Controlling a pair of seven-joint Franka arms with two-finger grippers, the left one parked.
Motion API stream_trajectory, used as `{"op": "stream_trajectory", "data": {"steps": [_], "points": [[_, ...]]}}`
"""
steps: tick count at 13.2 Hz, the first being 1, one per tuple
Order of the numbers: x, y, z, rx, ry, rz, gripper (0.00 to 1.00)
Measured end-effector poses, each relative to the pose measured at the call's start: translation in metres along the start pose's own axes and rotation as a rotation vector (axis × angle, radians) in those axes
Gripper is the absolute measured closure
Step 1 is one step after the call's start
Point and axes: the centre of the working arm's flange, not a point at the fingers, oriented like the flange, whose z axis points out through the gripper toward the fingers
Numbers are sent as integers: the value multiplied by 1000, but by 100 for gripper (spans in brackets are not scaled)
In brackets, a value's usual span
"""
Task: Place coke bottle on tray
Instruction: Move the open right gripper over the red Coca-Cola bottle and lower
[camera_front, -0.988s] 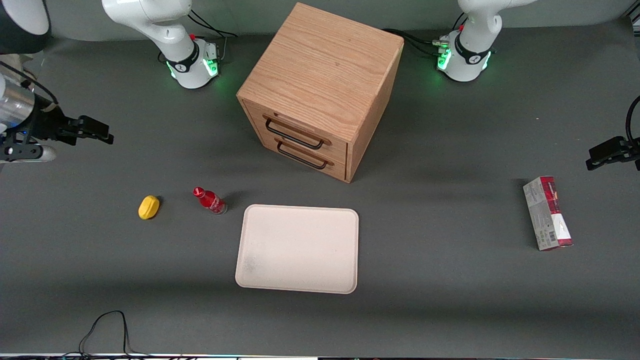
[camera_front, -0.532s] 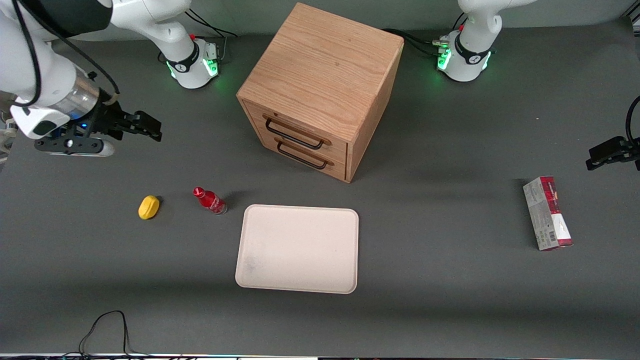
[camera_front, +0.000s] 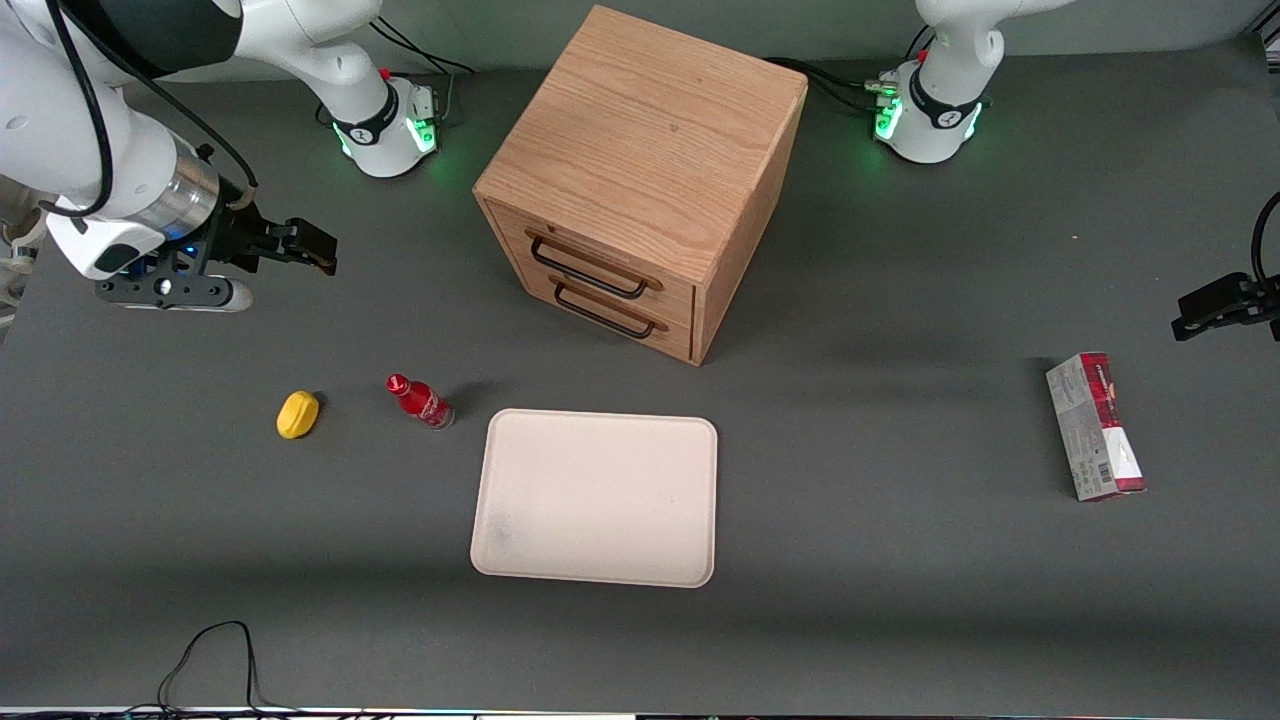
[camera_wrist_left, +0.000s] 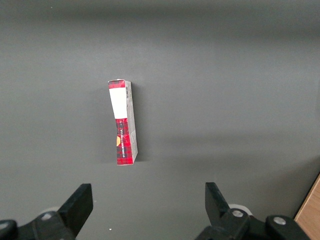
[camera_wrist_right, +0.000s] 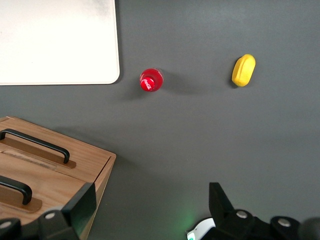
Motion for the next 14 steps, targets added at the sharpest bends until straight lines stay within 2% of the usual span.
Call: {"op": "stream_trajectory", "data": {"steps": [6,9,14], "points": [[62,-20,86,-15,11,9,0],[78,-23,126,-17,23,15,0],[78,-17,193,2,90,21,0]]}}
